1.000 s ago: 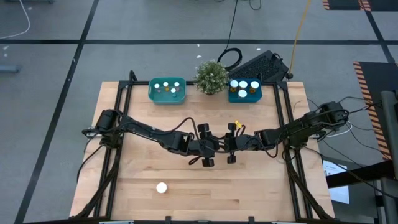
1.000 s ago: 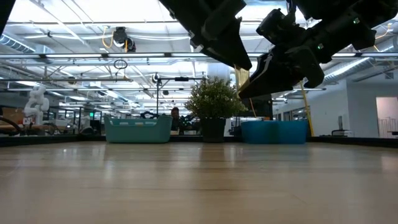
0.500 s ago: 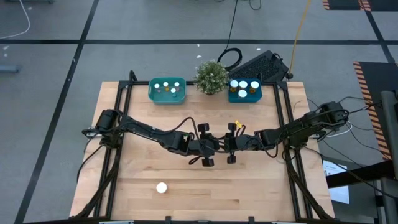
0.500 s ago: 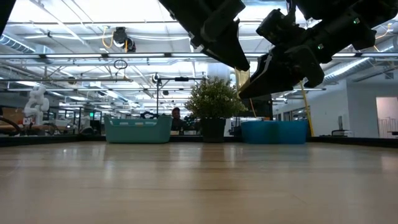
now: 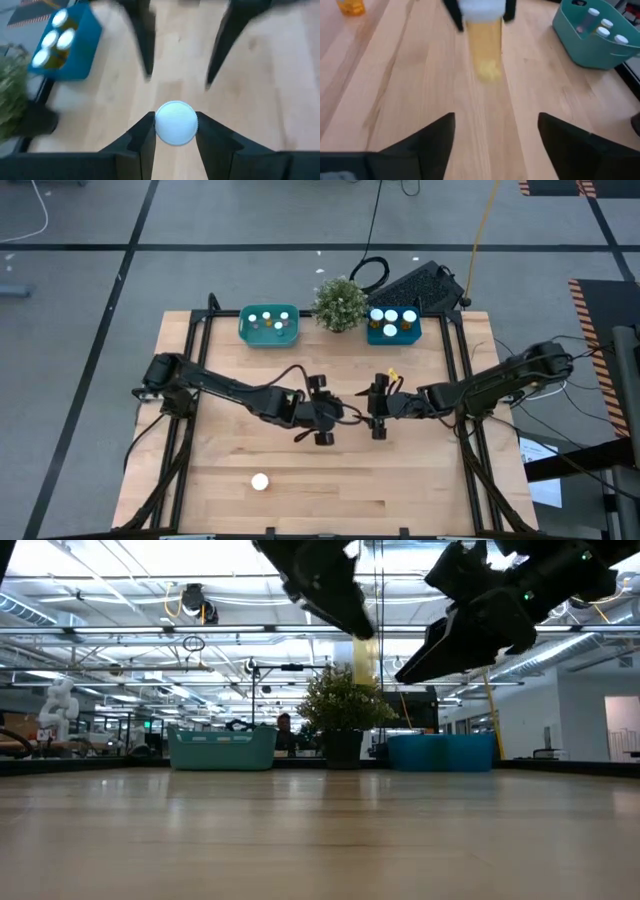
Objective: Pick and place medicine bottles into bin by pill shape (circle, oval)
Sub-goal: Put the small yellow pill bottle into the green bin
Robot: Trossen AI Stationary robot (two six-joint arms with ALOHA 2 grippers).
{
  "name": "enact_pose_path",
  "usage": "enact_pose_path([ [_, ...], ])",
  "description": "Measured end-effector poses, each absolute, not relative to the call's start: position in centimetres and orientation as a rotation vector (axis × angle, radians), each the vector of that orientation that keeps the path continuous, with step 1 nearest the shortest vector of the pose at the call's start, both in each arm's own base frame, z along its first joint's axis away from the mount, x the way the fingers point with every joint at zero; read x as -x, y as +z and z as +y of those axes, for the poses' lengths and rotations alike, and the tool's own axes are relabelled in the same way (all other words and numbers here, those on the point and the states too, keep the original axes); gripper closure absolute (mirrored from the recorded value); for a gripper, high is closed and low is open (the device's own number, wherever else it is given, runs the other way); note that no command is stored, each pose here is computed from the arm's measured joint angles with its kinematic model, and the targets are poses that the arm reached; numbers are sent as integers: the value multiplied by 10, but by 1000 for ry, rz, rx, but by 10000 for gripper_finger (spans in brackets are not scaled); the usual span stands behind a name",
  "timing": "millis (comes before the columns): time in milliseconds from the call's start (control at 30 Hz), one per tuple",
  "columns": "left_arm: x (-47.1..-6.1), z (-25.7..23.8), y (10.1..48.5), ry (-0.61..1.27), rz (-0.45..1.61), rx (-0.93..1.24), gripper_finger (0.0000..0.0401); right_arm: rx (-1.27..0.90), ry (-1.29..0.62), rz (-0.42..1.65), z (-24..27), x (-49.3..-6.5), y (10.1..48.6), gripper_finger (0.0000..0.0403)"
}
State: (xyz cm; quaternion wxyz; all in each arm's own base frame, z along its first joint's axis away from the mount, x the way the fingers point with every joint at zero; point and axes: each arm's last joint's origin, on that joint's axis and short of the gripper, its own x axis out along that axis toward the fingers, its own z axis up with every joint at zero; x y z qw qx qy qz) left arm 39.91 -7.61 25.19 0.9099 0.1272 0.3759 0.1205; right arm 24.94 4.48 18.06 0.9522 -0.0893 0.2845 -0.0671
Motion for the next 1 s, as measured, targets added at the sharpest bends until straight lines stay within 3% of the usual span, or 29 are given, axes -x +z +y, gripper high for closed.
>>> enact_pose_path([
  [167,-375,-66,276,309,829,-278,273,173,-120,590,46,-237,192,107],
  [633,-279,19,360,603,857,-205,272,224,-40,559,61,-222,205,121],
  [833,-249,66,346,766,859,-128,272,214,-44,574,61,-222,204,122],
  [1000,-236,99,317,782,880,-35,272,216,-44,571,61,-222,204,122],
])
